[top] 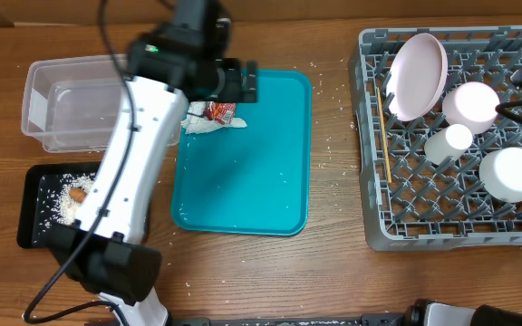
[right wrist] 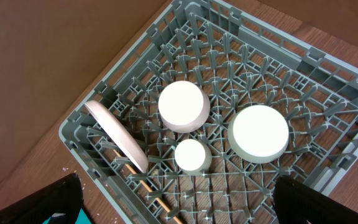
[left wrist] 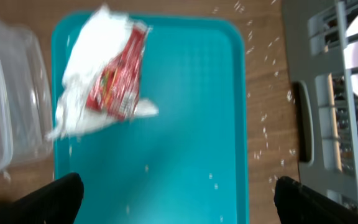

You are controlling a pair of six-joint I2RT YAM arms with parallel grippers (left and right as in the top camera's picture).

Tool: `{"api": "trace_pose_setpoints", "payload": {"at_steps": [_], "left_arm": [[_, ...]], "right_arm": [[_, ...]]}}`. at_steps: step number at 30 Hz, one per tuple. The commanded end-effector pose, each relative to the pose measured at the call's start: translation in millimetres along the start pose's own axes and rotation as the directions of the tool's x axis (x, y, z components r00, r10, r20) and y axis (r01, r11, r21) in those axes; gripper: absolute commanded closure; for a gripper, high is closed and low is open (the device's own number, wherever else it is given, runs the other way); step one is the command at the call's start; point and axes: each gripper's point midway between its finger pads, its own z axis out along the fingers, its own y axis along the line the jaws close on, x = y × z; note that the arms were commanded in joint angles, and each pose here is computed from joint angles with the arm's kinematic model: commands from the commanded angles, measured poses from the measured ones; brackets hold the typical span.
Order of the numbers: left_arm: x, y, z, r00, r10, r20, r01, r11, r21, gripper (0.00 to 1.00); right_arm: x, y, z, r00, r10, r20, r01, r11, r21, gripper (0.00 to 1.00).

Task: Sort waste into correct bins and load items into the dishwasher
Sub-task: 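Move the left gripper over the red wrapper and tissue on the teal tray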

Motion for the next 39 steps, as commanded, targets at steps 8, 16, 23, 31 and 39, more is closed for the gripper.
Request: {"api": "trace_pose_setpoints", "payload": {"at_steps": [8,16,23,31,39], "left_arm": [[-16.4,12.4,45.2,0.989,0.137,0.060,-0.111,0.941,-0.319,0.00],[3.6,24.2,126.7,0.989,0.120,-0.082,-0.139,0.948,-0.287,0.00],[0.5,52.2,169.3,0.992,0.092,-0.084,-0.115,0.931,-0.345,0.00],[1.4,87.1,204.9,0.995,0.043,-0.089,-0.074,0.920,-0.386,0.04],[8.1,90.4,231.8,0.994,0.032,-0.101,-0.066,0.930,-0.361,0.07]], "right_arm": [[-2.1,-2.1,1.1,1.000,0.005,0.008,-0.005,1.000,0.010,0.00],[-2.1,-2.1,1.1,1.000,0.005,0.008,-0.005,1.000,0.010,0.00],[-2.1,-2.1,1.1,1.000,0.005,0.008,-0.005,1.000,0.010,0.00],[-2.1,-2.1,1.1,1.000,0.005,0.008,-0.005,1.000,0.010,0.00],[-2.1,-2.1,1.1,1.000,0.005,0.008,-0.005,1.000,0.010,0.00]]}}
